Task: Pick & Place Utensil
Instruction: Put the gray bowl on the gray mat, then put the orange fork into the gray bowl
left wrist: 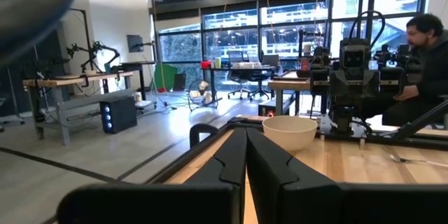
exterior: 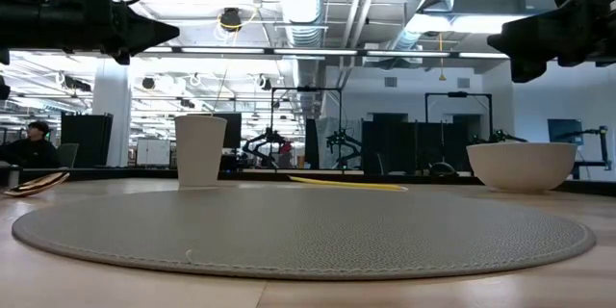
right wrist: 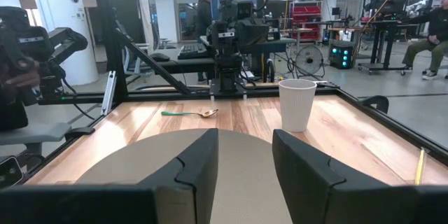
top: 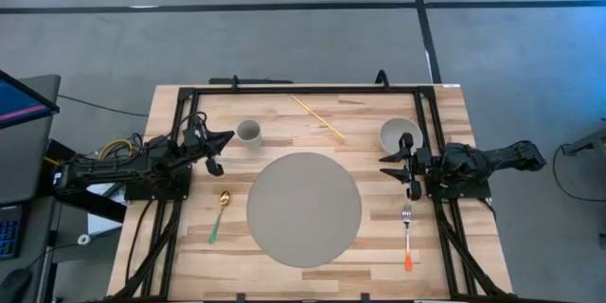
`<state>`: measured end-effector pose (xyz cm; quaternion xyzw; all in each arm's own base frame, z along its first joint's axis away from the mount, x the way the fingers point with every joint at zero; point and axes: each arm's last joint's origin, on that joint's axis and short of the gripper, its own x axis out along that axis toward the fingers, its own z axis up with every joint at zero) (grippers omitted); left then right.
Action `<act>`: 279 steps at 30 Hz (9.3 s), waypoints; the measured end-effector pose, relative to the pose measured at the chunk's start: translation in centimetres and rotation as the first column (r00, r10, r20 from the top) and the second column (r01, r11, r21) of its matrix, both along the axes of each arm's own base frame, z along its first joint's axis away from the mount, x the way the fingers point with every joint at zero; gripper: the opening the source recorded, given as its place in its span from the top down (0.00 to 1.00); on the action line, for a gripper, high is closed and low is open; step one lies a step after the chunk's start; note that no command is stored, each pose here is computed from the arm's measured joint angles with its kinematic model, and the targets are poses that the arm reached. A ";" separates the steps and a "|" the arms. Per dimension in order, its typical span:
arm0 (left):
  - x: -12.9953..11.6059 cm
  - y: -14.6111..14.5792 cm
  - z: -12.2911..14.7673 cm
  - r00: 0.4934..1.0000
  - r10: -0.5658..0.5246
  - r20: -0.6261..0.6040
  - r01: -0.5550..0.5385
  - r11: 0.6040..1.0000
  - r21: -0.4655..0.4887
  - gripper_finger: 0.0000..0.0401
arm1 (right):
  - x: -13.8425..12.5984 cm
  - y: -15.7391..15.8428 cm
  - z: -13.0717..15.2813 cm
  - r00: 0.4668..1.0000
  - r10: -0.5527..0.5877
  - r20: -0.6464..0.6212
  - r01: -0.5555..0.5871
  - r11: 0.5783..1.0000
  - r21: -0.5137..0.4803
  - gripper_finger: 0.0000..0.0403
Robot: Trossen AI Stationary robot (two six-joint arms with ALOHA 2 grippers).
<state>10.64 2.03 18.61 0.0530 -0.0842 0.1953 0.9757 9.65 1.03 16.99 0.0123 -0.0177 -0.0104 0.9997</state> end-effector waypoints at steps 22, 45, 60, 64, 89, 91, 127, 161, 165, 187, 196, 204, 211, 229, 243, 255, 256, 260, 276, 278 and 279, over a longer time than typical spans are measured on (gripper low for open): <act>3.4 0.2 6.5 0.995 -0.047 -0.093 0.050 0.998 0.028 0.77 | 0.0 0.0 0.0 1.000 0.000 0.000 0.000 1.000 0.000 0.68; 5.6 0.6 9.3 0.967 -0.060 -0.246 0.039 0.995 -0.092 0.65 | 0.0 0.0 0.0 1.000 -0.001 0.000 0.001 1.000 0.000 0.68; 5.6 0.6 9.2 0.964 -0.061 -0.258 0.038 0.995 -0.094 0.65 | 0.0 0.0 0.0 1.000 -0.003 0.000 0.003 1.000 -0.026 0.68; 5.6 0.6 9.2 0.964 -0.061 -0.259 0.038 0.995 -0.093 0.65 | 0.0 -0.1 0.0 1.000 -0.011 -0.002 0.011 0.990 -0.142 0.68; 5.6 0.6 9.2 0.963 -0.060 -0.261 0.040 0.996 -0.083 0.65 | -0.2 -0.1 1.5 0.987 -0.014 0.158 0.035 0.991 -0.130 0.68; 5.6 0.6 9.2 0.963 -0.060 -0.261 0.040 0.996 -0.083 0.65 | -0.3 -0.1 1.9 0.980 -0.016 0.198 0.041 0.992 -0.122 0.68; 7.7 3.4 6.2 0.894 -0.029 -0.448 -0.032 0.991 -0.127 0.65 | 0.1 -0.9 2.0 0.932 -0.320 0.173 0.314 0.948 0.058 0.49; 7.7 3.3 6.4 0.917 -0.090 -0.389 -0.001 0.974 -0.227 0.65 | 7.6 0.0 7.0 0.848 -0.431 -0.308 0.444 0.896 -0.032 0.50; 7.7 3.3 6.4 0.917 -0.090 -0.389 -0.002 0.974 -0.228 0.65 | 7.3 -0.4 8.2 0.691 -0.534 -0.487 0.573 0.815 -0.081 0.50; 7.8 3.3 6.4 0.919 -0.089 -0.385 0.000 0.974 -0.226 0.65 | 9.1 -4.1 1.7 0.166 -0.433 -0.886 0.845 0.526 -0.099 0.50; 7.8 3.3 6.4 0.919 -0.089 -0.385 0.000 0.974 -0.226 0.65 | 9.7 -4.5 0.1 0.084 -0.426 -0.901 0.867 0.477 -0.145 0.56; 7.8 3.3 6.4 0.919 -0.089 -0.383 0.000 0.974 -0.226 0.65 | 9.6 -4.5 0.3 0.089 -0.413 -0.907 0.857 0.496 -0.141 0.89; 7.8 3.3 6.5 0.924 -0.075 -0.374 -0.009 0.976 -0.220 0.65 | 10.4 -4.1 3.0 0.219 -0.355 -0.909 0.843 0.537 -0.006 0.96; 7.8 3.3 6.8 0.933 -0.071 -0.353 -0.007 0.977 -0.213 0.65 | 17.3 7.3 7.3 0.668 0.155 -0.728 -0.157 0.985 0.066 0.97; 7.9 3.3 6.9 0.936 -0.070 -0.346 -0.005 0.977 -0.211 0.65 | 19.1 12.7 3.0 0.534 0.418 -0.735 -0.769 0.601 -0.218 0.98; 7.9 3.3 7.0 0.941 -0.069 -0.333 -0.002 0.978 -0.207 0.65 | 20.6 11.1 1.5 0.539 0.388 -0.748 -0.658 0.748 -0.086 0.90; 7.9 3.3 7.0 0.941 -0.068 -0.332 -0.002 0.978 -0.207 0.65 | 20.7 11.0 1.5 0.542 0.387 -0.746 -0.649 0.756 -0.079 0.89; 7.9 3.3 7.0 0.941 -0.068 -0.331 -0.002 0.978 -0.207 0.65 | 20.8 10.8 1.5 0.545 0.385 -0.745 -0.633 0.771 -0.065 0.85; 7.9 3.3 7.1 0.943 -0.067 -0.327 -0.001 0.979 -0.205 0.65 | 19.6 11.0 4.7 0.605 0.424 -0.674 -0.615 0.786 -0.058 0.84; 7.9 3.3 7.1 0.943 -0.068 -0.326 0.000 0.979 -0.205 0.65 | 19.2 11.0 5.5 0.619 0.433 -0.655 -0.618 0.783 -0.066 0.84; 7.9 3.3 7.1 0.943 -0.068 -0.326 0.000 0.979 -0.205 0.65 | 19.0 11.1 5.9 0.626 0.439 -0.645 -0.620 0.782 -0.070 0.84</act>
